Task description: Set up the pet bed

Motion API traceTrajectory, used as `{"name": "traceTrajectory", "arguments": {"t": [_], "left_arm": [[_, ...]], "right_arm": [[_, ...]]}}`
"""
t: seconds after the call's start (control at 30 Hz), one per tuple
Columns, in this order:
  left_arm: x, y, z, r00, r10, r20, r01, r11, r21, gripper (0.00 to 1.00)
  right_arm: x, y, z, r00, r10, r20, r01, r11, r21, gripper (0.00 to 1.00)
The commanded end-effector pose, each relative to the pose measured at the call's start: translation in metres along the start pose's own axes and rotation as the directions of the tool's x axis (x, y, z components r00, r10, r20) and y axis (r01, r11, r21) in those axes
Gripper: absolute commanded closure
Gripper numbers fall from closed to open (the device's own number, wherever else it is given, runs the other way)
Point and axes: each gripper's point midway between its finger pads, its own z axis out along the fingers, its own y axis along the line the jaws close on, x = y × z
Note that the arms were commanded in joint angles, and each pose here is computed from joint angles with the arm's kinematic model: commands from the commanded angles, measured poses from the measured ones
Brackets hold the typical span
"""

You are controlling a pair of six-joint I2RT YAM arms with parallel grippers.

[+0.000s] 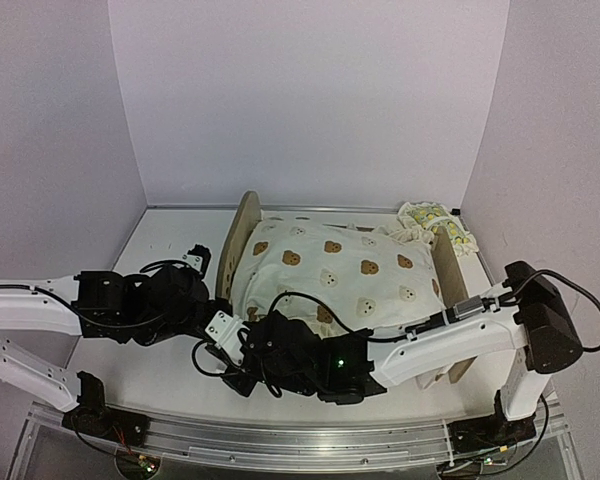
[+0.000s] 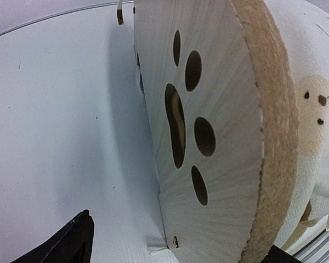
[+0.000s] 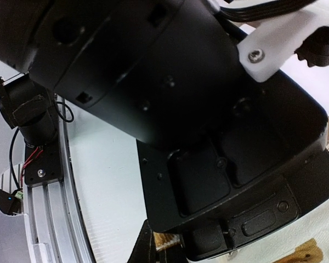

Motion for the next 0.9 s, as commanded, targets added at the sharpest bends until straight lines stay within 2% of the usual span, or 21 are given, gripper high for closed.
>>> {"name": "traceTrajectory", "arguments": {"t": [0.0, 0.07, 0.2, 0.27, 0.33, 0.43, 0.73, 0.87], "left_arm": [[0.009, 0.008, -0.001, 1.000, 0.009, -0.013, -0.009, 1.000, -0.018, 0.19], [0.007, 0.008, -0.003, 1.000, 0.005, -0.010, -0.005, 1.000, -0.015, 0.19], [0.003, 0.006, -0.010, 1.000, -0.005, -0.014, 0.005, 1.000, 0.014, 0.19], [0.004, 0.003, -0.014, 1.000, -0.005, -0.026, 0.006, 0.999, 0.041, 0.16], [0.008, 0.002, -0.017, 0.999, -0.007, -0.045, 0.010, 0.998, 0.067, 0.08], [0.015, 0.000, -0.021, 0.997, -0.012, -0.071, 0.020, 0.994, 0.110, 0.02], [-0.003, -0.025, -0.051, 0.997, -0.037, -0.072, 0.057, 0.955, 0.291, 0.01], [-0.020, -0.033, -0.067, 0.998, -0.013, -0.053, 0.030, 0.944, 0.328, 0.02]], "right_arm": [[-0.124, -0.038, -0.045, 0.936, 0.184, 0.300, -0.184, 0.982, -0.027, 1.00], [-0.110, -0.034, -0.044, 0.944, 0.199, 0.265, -0.193, 0.980, -0.047, 1.00], [-0.047, -0.023, -0.037, 0.949, 0.288, 0.125, -0.278, 0.956, -0.093, 1.00], [-0.006, -0.017, -0.032, 0.935, 0.352, 0.038, -0.348, 0.933, -0.095, 1.00], [0.033, -0.014, -0.027, 0.918, 0.396, -0.036, -0.397, 0.914, -0.077, 1.00], [0.073, -0.011, -0.022, 0.890, 0.446, -0.097, -0.452, 0.891, -0.048, 1.00], [0.134, 0.011, -0.006, 0.853, 0.459, -0.248, -0.485, 0.873, -0.052, 1.00], [0.153, 0.008, -0.002, 0.853, 0.449, -0.265, -0.468, 0.884, -0.010, 1.00]]}}
